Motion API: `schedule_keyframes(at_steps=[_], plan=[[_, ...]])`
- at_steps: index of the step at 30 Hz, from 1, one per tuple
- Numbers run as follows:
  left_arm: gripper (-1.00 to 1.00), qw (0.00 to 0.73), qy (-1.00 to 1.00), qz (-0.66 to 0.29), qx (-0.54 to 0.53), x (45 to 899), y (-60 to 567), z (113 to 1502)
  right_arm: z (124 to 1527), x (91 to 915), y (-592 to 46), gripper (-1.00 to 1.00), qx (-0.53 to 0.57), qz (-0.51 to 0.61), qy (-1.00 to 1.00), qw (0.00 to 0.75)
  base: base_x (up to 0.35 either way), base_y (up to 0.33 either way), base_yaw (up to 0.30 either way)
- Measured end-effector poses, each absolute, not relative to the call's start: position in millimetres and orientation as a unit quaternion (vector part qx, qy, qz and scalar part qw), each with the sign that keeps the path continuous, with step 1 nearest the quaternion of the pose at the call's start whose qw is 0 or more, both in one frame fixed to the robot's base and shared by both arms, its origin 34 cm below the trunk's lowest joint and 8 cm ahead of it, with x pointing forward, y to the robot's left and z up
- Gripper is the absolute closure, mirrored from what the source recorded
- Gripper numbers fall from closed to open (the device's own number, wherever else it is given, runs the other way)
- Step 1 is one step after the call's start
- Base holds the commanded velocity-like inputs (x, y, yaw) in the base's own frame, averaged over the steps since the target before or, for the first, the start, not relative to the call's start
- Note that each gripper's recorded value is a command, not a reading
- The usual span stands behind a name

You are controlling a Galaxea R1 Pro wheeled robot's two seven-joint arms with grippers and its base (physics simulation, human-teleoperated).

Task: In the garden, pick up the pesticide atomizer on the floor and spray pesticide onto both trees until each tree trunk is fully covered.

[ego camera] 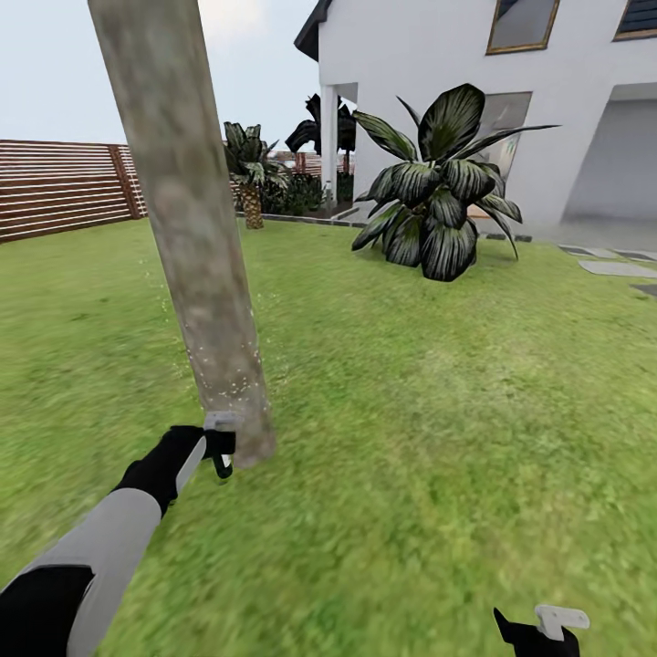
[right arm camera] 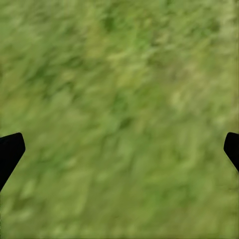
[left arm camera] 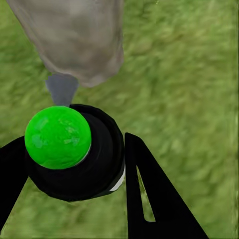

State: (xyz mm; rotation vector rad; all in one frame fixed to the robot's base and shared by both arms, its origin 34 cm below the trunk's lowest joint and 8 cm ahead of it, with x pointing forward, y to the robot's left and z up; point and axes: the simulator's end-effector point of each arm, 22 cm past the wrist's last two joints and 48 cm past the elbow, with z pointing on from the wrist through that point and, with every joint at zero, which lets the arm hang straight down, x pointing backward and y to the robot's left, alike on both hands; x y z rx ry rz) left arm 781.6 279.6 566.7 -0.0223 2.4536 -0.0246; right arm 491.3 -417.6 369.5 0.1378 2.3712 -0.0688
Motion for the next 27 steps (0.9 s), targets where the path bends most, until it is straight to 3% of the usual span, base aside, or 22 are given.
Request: schedule_keyframes(at_steps=[15,27], plan=[[1.00,0.390,0.920,0.042,-0.025,839.2,296.1,684.2,369.4,491.4,-417.2,-1.00,0.053,-0.027,0.926,0.373,-0.055,0.000,0.000],[1.00,0.408,0.913,0.019,-0.017,860.4,266.9,754.4,369.3,491.1,-417.1,-1.00,0.053,-0.027,0.926,0.373,0.000,0.000,0.000]])
